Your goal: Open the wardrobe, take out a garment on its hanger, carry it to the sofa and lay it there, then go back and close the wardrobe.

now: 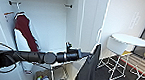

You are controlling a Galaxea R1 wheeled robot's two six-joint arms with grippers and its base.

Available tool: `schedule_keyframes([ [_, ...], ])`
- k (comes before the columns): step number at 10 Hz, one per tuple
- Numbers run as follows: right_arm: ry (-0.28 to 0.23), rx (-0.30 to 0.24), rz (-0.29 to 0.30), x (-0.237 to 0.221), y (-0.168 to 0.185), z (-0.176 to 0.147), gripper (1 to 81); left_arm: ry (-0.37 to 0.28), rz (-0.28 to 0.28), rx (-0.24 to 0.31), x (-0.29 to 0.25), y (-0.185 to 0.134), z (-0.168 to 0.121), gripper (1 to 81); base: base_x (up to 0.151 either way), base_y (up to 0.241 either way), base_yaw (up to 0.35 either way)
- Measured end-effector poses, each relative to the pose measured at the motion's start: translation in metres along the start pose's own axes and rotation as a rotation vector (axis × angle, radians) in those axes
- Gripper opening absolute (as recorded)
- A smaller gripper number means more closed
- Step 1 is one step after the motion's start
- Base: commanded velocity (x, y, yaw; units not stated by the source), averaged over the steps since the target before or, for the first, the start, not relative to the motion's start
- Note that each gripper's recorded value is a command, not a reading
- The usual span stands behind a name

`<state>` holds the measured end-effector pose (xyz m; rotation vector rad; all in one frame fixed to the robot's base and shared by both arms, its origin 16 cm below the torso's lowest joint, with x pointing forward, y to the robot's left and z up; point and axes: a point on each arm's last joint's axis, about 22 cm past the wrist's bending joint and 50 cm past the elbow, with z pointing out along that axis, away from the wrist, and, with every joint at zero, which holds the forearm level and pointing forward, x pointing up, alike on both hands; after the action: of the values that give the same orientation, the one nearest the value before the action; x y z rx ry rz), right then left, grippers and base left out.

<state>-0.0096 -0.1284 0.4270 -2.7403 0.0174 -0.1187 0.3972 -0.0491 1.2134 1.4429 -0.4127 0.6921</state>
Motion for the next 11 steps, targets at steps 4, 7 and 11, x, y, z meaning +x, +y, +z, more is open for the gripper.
schedule_keyframes([
  [4,-0.002,-0.003,0.001,-0.002,0.003,-0.001,81.1,0.010,0.003,0.012,0.004,-0.004,-0.005,1.0,0.000,0.000,-0.115],
  [7,0.000,-0.012,0.000,-0.002,0.010,-0.003,81.1,0.003,0.001,0.004,0.001,-0.001,-0.002,1.0,0.000,0.000,-0.115],
  [11,0.000,-0.011,0.001,-0.001,0.009,-0.003,81.1,0.006,0.000,0.008,0.002,-0.003,-0.004,1.0,0.000,0.000,-0.115],
])
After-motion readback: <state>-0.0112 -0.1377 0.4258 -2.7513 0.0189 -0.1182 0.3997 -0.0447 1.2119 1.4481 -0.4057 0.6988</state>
